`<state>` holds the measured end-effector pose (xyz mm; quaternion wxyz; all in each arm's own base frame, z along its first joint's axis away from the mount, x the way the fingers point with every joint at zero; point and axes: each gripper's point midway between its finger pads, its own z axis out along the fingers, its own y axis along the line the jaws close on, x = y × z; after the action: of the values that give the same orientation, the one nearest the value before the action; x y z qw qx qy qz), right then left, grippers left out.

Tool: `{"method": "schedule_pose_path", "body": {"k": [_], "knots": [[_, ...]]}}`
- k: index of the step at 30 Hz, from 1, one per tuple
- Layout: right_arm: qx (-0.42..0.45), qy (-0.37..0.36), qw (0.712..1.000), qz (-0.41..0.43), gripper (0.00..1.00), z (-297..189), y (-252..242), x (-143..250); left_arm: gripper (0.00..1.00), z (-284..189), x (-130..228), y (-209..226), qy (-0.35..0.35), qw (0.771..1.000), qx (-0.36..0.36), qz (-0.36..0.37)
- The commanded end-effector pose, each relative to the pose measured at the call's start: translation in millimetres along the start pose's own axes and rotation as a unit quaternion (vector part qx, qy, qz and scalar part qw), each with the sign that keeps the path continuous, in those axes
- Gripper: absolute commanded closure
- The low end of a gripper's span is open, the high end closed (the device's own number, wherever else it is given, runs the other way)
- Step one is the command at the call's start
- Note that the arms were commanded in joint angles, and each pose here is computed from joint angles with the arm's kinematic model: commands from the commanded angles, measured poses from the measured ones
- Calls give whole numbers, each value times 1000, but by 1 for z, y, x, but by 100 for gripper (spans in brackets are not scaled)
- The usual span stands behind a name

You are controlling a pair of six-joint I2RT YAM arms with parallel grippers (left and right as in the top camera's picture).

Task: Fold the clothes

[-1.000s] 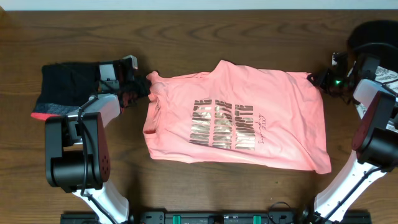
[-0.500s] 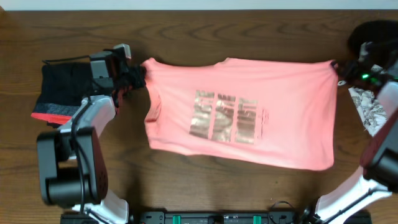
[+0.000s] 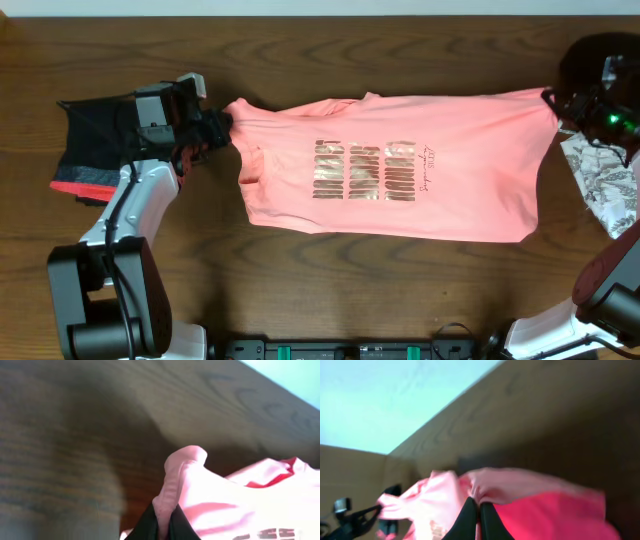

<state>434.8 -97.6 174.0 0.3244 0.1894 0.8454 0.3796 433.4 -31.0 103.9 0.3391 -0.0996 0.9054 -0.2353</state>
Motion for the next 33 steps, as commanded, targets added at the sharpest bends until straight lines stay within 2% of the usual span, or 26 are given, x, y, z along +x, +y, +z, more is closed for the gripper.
{"method": "schedule_pose_path", "body": {"k": [1,8,12,30,33], "knots": [[7,7,1000,3,99,-13,-1,5,94,-10,-6,-1,-6,1000,-3,0],[147,32,985,85,99,-45,-65,32,94,-21,14,33,37,997,-40,-53],[205,49,973,98,99,-62,-89,45,94,-30,23,52,54,993,-60,-86],[246,66,961,104,99,-66,-101,56,94,-39,61,59,124,981,-80,-129],[246,65,961,104,99,-66,-100,56,88,-40,64,59,131,979,-81,-133]]}}
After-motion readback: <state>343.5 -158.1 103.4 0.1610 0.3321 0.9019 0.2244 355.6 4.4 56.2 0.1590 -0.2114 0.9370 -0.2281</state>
